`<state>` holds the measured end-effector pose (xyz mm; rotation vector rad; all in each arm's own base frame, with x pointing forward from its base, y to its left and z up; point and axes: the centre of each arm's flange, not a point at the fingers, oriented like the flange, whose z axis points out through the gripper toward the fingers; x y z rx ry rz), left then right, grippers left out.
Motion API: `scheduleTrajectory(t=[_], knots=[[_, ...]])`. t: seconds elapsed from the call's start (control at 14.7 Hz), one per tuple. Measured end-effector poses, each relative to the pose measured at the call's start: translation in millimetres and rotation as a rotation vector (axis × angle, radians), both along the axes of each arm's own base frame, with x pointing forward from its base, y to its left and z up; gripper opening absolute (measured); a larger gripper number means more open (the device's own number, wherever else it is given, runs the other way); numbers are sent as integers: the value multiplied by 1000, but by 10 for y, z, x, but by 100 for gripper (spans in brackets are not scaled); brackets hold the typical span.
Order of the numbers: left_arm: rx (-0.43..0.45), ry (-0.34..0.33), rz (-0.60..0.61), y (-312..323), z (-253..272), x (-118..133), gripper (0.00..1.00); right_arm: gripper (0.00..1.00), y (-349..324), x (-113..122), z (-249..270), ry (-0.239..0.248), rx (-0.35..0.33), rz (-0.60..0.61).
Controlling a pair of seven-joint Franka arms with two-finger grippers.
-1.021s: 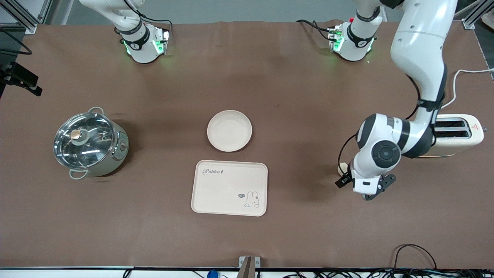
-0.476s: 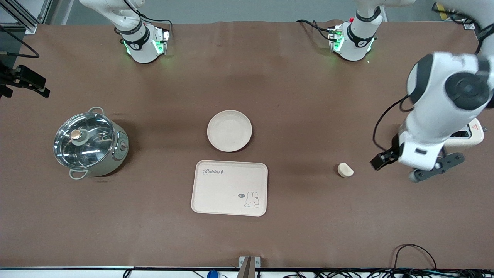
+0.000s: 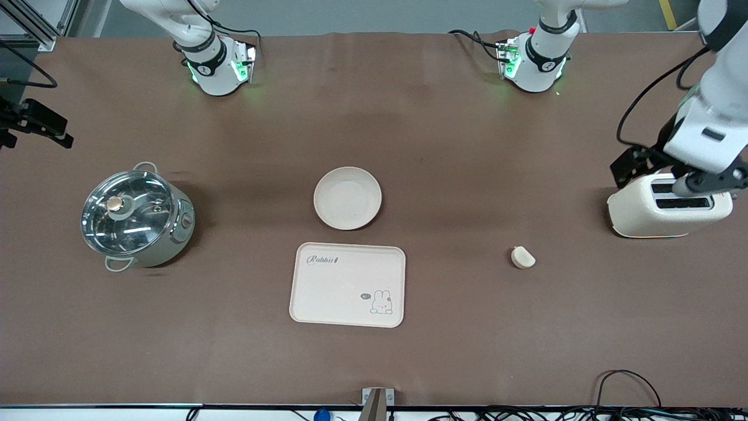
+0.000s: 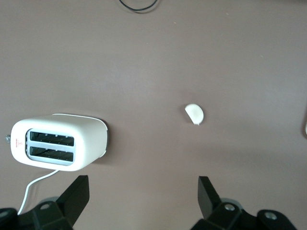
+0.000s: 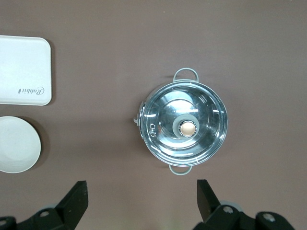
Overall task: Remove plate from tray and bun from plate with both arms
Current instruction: 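Open the left gripper and raise it away from the bun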
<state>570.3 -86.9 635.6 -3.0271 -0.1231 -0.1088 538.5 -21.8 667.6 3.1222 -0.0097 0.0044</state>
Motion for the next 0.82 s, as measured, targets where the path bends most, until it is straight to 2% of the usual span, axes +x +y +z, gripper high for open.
scheduleTrajectory(t=[0.48,0.68,0.82], knots=[[-89,46,-60,367,107,-498,100,100,10,18,22,-19,0,2],[-88,49,-75,347,166,-695,100,100,22,19,32,-23,1,4],[-86,50,-85,299,185,-721,100,100,26,19,33,-23,1,5]])
